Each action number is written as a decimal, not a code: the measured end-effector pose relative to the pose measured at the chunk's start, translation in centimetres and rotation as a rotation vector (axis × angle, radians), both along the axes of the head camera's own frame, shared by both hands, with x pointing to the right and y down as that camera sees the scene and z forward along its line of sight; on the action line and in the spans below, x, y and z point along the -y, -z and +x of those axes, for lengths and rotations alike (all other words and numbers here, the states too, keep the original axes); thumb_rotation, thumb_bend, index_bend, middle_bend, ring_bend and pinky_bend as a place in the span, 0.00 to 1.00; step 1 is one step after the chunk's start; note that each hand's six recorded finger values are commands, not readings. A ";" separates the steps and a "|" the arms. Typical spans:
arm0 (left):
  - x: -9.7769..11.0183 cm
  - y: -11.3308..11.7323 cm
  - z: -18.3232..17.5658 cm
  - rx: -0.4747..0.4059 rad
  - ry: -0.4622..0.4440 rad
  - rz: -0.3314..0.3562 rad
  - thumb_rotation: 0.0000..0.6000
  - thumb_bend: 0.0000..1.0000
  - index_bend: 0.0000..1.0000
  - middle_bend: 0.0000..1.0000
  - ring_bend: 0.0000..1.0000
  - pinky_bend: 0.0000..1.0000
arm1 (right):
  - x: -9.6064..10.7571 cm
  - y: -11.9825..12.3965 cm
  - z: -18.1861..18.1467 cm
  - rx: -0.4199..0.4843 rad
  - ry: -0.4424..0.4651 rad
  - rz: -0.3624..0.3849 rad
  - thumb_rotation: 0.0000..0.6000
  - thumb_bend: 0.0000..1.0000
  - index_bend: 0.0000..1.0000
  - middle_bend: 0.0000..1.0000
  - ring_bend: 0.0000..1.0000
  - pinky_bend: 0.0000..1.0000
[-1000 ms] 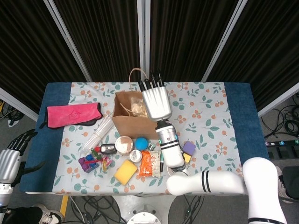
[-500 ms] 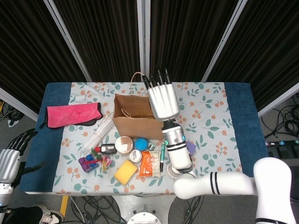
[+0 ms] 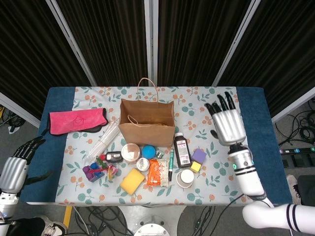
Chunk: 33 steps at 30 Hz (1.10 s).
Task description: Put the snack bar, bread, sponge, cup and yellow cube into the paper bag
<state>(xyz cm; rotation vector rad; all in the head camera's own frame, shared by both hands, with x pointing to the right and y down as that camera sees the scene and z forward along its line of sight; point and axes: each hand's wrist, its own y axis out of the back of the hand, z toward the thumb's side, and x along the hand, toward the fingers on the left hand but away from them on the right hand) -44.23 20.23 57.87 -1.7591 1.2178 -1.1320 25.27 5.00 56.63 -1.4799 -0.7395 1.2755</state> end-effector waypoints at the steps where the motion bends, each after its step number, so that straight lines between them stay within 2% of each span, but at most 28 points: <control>1: -0.1 -0.1 0.1 0.002 -0.002 -0.001 1.00 0.16 0.20 0.23 0.18 0.22 | -0.9 -1.0 0.7 0.003 0.014 -0.049 1.00 0.00 0.23 0.32 0.11 0.00; 2: -0.1 -0.1 0.2 0.004 -0.005 -0.002 1.00 0.16 0.20 0.23 0.18 0.22 | -2.2 -2.3 1.5 0.003 0.033 -0.113 1.00 0.00 0.23 0.32 0.11 0.00; 5: -0.2 -0.2 0.5 0.011 -0.013 -0.003 1.00 0.16 0.20 0.23 0.18 0.22 | -4.5 -5.3 3.6 -0.019 0.080 -0.235 1.00 0.00 0.24 0.31 0.10 0.00; 7: -0.3 -0.2 0.5 0.019 -0.016 -0.002 1.00 0.16 0.20 0.23 0.18 0.22 | -5.2 -6.5 4.5 -0.044 0.113 -0.262 1.00 0.00 0.24 0.30 0.10 0.00; 10: -0.4 -0.1 0.4 0.028 -0.013 0.000 1.00 0.16 0.20 0.23 0.18 0.22 | -5.6 -8.2 5.3 -0.078 0.175 -0.265 1.00 0.00 0.25 0.29 0.09 0.00; 13: -0.4 0.0 0.2 0.039 -0.010 0.002 1.00 0.16 0.20 0.23 0.18 0.22 | -6.1 -10.1 5.2 -0.071 0.215 -0.278 1.00 0.00 0.24 0.27 0.08 0.00; 20: -0.3 -0.2 -0.1 0.052 -0.010 0.007 1.00 0.16 0.20 0.23 0.18 0.22 | -7.7 -13.6 3.0 -0.045 0.288 -0.326 1.00 0.00 0.24 0.27 0.08 0.00; 33: 0.1 -0.3 -0.3 0.043 -0.005 0.014 1.00 0.16 0.20 0.23 0.18 0.22 | -8.3 -15.0 1.1 -0.047 0.304 -0.337 1.00 0.05 0.24 0.30 0.09 0.00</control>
